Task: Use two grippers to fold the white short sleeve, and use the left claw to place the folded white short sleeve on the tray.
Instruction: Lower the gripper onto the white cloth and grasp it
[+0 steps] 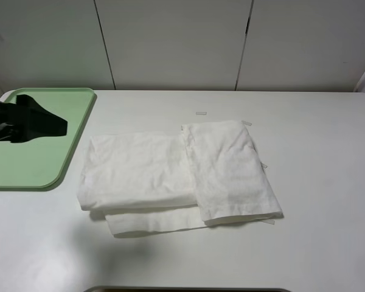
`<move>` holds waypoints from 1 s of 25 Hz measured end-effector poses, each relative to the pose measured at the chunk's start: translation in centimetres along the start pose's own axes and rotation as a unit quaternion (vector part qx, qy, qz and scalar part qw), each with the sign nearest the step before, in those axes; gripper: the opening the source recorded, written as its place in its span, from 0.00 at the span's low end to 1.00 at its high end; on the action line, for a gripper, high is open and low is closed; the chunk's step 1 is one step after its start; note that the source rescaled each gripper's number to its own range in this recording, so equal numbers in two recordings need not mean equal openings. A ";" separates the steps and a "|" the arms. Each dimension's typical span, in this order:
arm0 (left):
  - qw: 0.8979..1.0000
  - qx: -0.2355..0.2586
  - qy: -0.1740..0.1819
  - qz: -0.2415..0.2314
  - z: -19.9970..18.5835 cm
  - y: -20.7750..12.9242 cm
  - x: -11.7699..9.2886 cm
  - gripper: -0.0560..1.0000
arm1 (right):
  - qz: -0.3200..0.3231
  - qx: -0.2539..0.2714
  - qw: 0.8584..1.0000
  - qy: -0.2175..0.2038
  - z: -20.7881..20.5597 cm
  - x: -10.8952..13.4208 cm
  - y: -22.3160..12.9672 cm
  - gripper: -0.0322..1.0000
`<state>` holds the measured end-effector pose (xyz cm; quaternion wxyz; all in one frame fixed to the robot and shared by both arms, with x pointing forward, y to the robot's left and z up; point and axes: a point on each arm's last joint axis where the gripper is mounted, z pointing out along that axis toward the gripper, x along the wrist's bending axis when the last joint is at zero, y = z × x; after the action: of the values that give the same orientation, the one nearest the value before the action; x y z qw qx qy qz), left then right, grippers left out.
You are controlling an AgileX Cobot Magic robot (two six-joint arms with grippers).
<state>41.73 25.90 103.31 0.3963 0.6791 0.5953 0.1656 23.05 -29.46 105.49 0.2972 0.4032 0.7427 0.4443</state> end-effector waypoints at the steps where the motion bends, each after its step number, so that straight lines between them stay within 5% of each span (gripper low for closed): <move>1: 1.000 0.015 -0.004 -0.009 1.2 -0.1 0.2 0.92 | 0.000 0.000 1.000 0.000 0.0 0.0 0.0 1.00; 13: 0.979 0.187 -0.008 -0.081 10.7 -4.1 2.8 0.91 | 0.000 0.000 1.000 0.000 0.0 0.0 0.0 1.00; 25: 0.962 0.244 0.018 -0.120 14.2 -7.0 4.3 0.91 | 0.000 0.000 1.000 0.000 0.0 0.0 0.0 1.00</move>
<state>47.90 24.95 88.12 0.2251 0.6754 0.7020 -0.0215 23.06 -29.46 105.50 0.2974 0.4031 0.7426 0.4446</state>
